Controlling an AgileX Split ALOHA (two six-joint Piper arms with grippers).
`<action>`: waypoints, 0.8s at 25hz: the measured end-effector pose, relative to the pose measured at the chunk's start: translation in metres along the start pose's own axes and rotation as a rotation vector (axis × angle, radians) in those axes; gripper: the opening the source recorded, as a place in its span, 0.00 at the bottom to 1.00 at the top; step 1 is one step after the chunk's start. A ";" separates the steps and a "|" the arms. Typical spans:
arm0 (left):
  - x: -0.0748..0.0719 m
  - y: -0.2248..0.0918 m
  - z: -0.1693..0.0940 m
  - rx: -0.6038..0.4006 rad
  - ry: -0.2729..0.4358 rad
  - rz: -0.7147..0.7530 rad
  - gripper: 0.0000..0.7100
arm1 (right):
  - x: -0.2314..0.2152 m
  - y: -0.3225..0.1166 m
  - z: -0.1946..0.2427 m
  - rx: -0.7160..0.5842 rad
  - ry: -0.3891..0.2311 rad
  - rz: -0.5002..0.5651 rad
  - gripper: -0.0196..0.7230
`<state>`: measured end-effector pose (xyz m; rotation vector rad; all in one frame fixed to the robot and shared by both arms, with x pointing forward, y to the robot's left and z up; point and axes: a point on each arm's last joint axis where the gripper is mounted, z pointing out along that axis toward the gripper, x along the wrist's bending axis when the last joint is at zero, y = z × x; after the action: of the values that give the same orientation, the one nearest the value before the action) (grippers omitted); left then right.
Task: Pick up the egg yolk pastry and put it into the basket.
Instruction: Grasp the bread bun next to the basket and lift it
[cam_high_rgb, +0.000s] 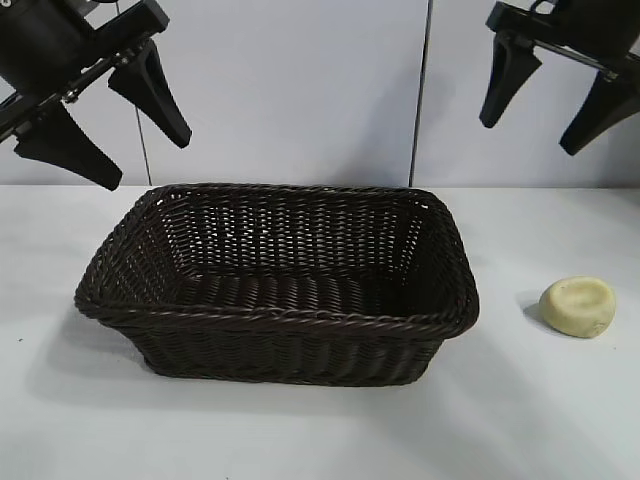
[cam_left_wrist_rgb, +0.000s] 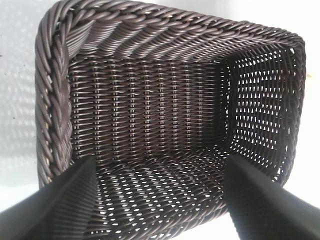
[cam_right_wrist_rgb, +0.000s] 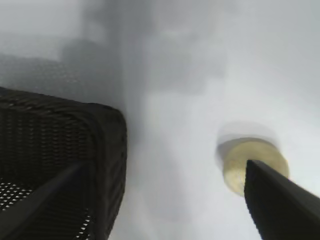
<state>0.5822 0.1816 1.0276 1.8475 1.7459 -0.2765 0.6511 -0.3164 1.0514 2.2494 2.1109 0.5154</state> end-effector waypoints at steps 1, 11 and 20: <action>0.000 0.000 0.000 0.000 0.000 0.000 0.73 | -0.002 -0.002 0.002 0.012 -0.011 -0.001 0.85; 0.000 0.000 0.000 0.001 0.000 0.001 0.73 | -0.019 -0.040 0.051 0.190 -0.069 0.020 0.85; 0.000 0.000 0.000 0.002 0.000 0.001 0.73 | -0.025 -0.051 0.082 0.146 -0.061 0.055 0.85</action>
<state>0.5820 0.1816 1.0276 1.8498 1.7446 -0.2778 0.6206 -0.3188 0.9565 2.3719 2.1275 0.2996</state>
